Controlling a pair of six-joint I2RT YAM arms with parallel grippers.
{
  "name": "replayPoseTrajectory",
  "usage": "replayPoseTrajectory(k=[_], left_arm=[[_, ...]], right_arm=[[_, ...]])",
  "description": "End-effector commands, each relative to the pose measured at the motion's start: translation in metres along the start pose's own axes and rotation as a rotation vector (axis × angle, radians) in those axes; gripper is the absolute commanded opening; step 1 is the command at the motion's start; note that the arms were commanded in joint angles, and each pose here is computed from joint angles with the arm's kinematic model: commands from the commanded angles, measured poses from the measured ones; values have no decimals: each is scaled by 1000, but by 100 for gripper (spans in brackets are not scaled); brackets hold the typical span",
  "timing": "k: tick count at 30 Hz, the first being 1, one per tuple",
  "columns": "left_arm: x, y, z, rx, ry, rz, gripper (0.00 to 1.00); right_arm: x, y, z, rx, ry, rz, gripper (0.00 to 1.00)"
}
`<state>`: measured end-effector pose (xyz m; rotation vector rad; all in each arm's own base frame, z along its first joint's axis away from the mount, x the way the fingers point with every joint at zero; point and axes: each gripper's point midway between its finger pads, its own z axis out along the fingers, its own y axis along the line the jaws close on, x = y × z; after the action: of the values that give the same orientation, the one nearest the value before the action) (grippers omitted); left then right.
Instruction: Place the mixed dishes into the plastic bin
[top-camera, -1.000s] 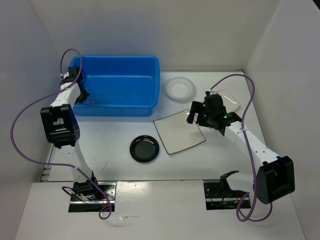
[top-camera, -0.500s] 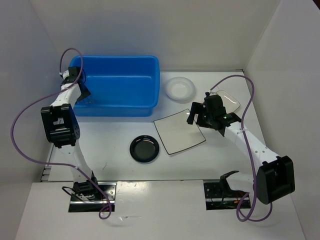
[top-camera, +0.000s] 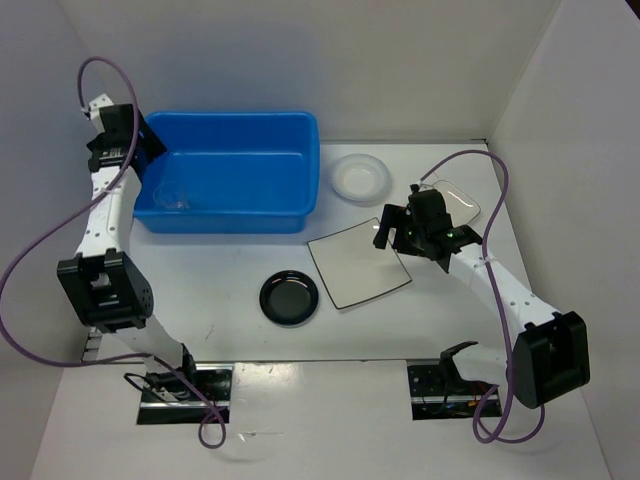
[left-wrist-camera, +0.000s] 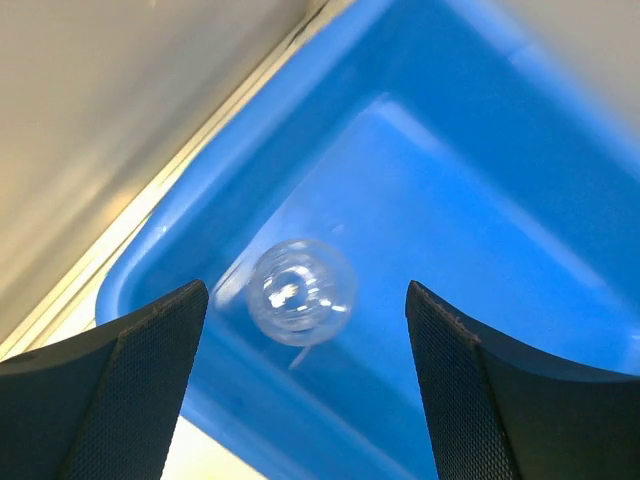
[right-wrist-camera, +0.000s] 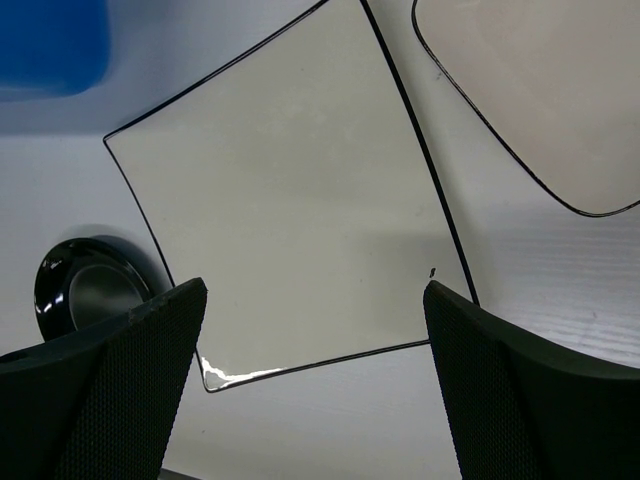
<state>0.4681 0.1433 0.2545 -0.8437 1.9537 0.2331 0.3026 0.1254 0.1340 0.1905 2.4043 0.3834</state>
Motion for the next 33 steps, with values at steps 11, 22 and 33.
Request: replayPoseTrajectory(k=[11,22,33], left_arm=[[-8,-86,-152,608,-13,-89,87],[143,-164,-236,931,313,46,79],[241,-186,-244,927,510,157,58]], right_arm=[[9,-14,24,119,92,77,89],[30,-61,57,315,188,162,88],[40,-67,74,201,288,224,84]])
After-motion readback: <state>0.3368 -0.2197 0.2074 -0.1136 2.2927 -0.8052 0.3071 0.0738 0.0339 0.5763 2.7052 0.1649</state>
